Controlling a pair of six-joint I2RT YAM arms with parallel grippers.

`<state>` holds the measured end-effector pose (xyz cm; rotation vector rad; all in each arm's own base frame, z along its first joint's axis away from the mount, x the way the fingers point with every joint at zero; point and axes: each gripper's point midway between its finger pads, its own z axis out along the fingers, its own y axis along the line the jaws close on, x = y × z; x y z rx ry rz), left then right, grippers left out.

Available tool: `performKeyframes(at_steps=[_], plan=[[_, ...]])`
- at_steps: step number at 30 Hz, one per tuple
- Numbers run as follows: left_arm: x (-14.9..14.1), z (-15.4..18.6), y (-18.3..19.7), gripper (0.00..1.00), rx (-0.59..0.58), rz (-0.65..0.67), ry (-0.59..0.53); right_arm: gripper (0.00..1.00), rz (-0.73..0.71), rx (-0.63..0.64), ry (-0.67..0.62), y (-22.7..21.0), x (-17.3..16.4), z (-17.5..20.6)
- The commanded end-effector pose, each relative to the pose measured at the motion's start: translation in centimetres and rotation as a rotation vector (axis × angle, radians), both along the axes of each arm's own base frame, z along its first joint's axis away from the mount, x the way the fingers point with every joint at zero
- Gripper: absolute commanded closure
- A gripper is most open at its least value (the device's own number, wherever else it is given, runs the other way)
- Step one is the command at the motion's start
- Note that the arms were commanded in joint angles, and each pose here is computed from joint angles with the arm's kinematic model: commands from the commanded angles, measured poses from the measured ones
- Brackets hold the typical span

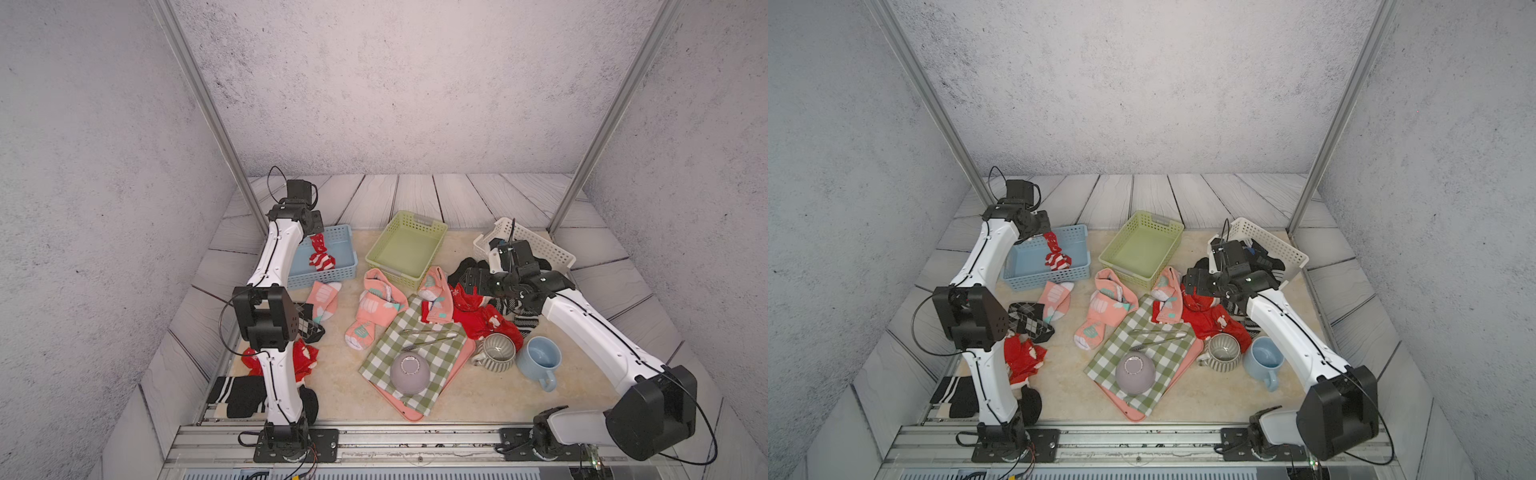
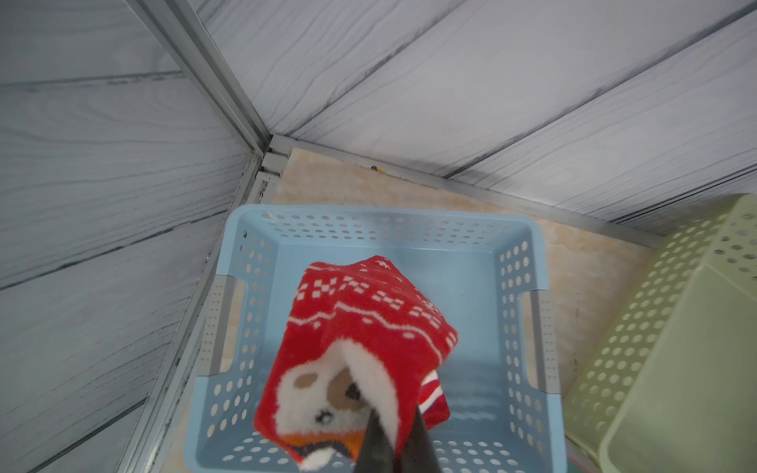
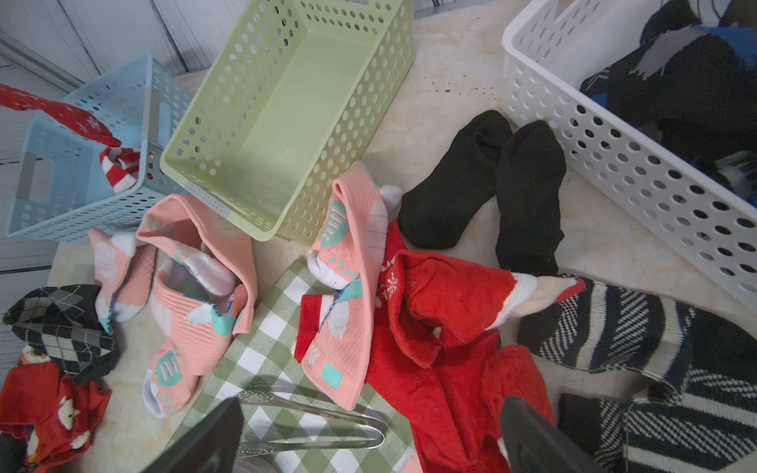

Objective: Sort the socks into the basket by color
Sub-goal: Place the sock in the bin.

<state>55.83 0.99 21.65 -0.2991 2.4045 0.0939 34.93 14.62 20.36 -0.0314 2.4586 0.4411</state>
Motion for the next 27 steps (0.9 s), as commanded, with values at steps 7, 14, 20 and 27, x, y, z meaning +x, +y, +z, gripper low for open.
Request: performKeyframes(at_steps=[7,14,20,27], plan=[[-0.4,-9.6,1.5,0.98,-0.007,0.048,0.198,0.01,-0.001,-0.05,0.051,-0.2,0.5,-1.8],[-1.0,-12.3,1.9,0.83,-0.031,0.074,0.253,0.01,-0.002,-0.056,0.058,-0.3,0.5,-2.1],[-1.5,-12.4,1.6,0.56,-0.054,0.065,0.267,0.01,-0.005,-0.051,0.058,-0.3,0.4,-2.1],[-1.4,-8.5,0.8,0.46,-0.089,0.033,0.175,0.01,-0.006,-0.053,0.055,-0.4,0.3,-1.9]])
